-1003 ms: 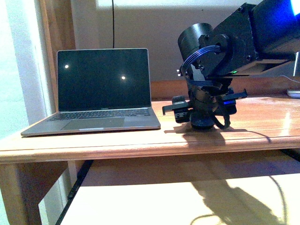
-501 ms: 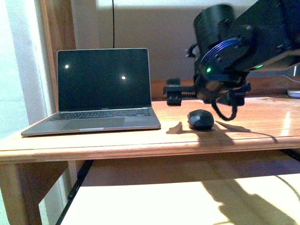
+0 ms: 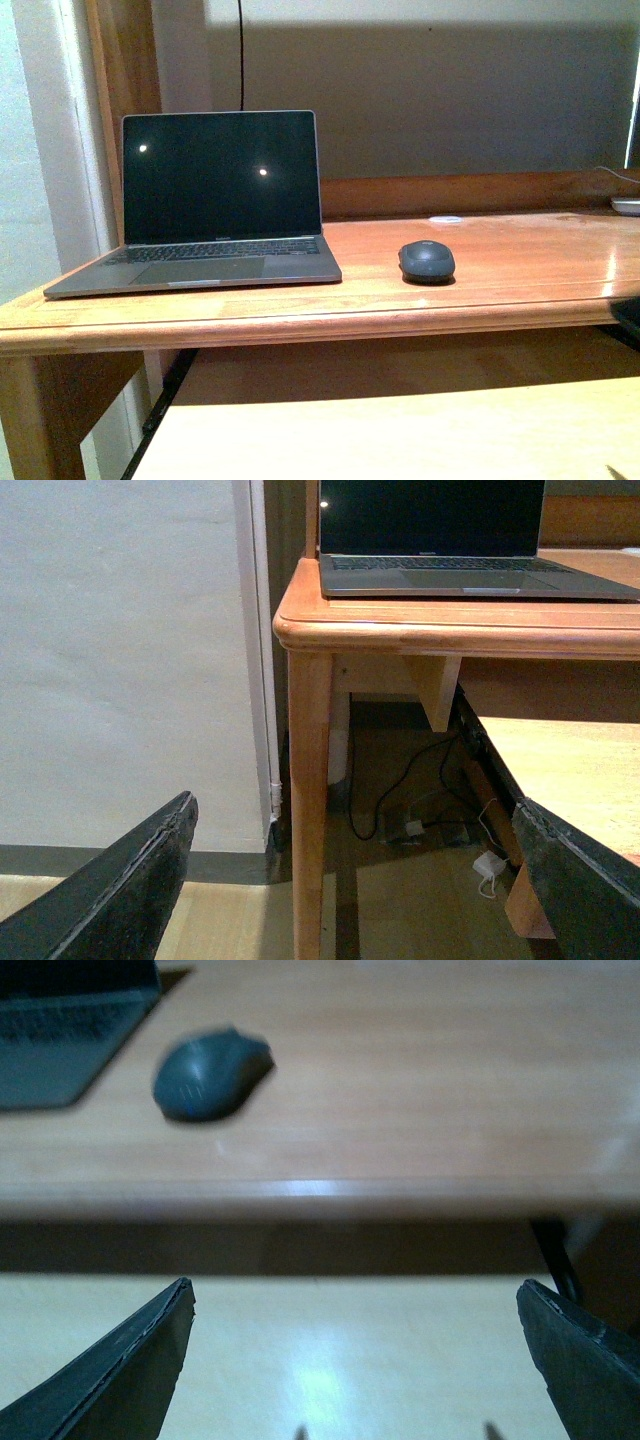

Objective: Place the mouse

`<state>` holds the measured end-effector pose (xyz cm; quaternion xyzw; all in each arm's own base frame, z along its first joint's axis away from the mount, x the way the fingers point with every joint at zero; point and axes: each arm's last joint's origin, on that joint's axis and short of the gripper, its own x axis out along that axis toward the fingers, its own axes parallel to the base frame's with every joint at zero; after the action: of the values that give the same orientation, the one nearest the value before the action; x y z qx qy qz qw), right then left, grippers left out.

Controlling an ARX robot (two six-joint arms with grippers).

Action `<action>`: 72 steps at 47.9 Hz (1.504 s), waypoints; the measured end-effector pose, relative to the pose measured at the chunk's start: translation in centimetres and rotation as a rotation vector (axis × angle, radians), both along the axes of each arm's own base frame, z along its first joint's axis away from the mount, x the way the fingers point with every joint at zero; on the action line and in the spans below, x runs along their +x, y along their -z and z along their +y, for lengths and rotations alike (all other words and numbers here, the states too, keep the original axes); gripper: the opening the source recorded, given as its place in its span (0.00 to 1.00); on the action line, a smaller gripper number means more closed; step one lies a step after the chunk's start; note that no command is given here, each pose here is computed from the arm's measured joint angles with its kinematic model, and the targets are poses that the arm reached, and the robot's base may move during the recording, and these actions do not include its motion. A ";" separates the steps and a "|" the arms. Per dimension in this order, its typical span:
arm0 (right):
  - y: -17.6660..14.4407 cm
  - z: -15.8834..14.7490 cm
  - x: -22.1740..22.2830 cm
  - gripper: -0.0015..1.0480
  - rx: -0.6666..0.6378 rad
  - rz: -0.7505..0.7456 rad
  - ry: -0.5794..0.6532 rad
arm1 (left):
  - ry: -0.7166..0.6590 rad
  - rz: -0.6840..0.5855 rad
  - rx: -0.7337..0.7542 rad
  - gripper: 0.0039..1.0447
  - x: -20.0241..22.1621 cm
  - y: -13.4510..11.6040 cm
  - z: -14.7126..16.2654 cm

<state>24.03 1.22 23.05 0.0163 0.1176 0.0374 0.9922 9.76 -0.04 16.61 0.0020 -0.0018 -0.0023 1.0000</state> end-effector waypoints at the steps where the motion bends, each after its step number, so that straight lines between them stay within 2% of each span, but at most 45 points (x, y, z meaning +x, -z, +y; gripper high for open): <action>1: 0.4 -0.2 -0.3 0.93 0.000 0.006 0.000 | 0.000 0.000 0.000 0.93 0.0 0.0 0.0; 14: 6.1 -2.0 -4.4 0.93 -0.046 0.109 -0.010 | 0.000 0.000 0.000 0.93 0.0 0.0 0.0; 24: 7.9 -2.2 -5.7 0.93 -0.110 0.112 -0.025 | 0.000 0.000 0.000 0.93 0.0 0.0 0.0; 41: 8.6 -2.3 -5.5 0.93 -0.139 0.127 -0.037 | 0.000 0.000 0.000 0.93 0.0 0.0 0.0; 58: 7.3 -5.7 -8.2 0.93 -0.041 0.122 -0.033 | 0.000 0.000 0.000 0.93 0.0 0.0 0.0; 72: 8.0 -4.6 -9.0 0.93 -0.068 0.137 -0.068 | 0.000 0.000 0.000 0.93 0.0 0.0 0.0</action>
<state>15.04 -3.38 15.03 -0.0189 0.1867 0.0658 0.9800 9.76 -0.04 16.61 0.0020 -0.0018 -0.0023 1.0000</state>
